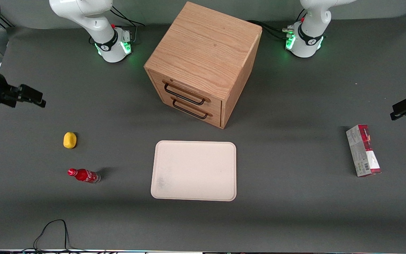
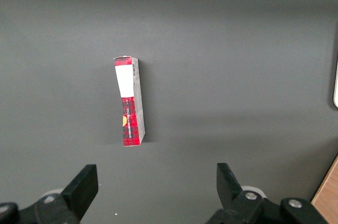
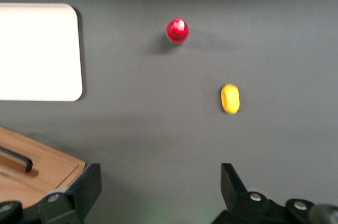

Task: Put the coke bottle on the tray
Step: 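Move the open right gripper down toward the red Coca-Cola bottle, then close the right gripper around the bottle's cap end, then lift the bottle and carry it over the cream tray, then lower the bottle onto the tray's edge and open the right gripper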

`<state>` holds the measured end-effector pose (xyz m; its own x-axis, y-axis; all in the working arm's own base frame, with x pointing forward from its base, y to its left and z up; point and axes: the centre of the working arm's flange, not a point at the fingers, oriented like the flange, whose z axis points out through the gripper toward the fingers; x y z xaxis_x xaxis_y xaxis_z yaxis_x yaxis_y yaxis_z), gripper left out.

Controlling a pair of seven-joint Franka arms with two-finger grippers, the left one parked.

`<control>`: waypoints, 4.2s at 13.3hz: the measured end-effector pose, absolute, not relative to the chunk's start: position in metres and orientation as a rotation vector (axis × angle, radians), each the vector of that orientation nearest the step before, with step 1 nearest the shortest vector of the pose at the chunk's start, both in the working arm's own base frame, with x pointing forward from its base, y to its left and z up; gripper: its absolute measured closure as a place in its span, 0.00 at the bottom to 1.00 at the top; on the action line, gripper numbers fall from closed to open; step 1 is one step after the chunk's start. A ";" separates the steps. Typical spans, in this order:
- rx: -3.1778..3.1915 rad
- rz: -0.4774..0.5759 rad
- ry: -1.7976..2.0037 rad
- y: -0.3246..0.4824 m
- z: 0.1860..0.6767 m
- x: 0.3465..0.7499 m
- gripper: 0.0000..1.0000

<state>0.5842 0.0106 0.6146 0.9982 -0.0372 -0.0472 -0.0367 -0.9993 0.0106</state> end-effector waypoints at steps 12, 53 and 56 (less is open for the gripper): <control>3.128 0.045 0.122 -0.012 0.381 0.704 0.00; 3.155 0.134 0.254 0.299 0.333 0.721 0.68; 3.154 0.163 0.213 0.302 0.329 0.720 0.51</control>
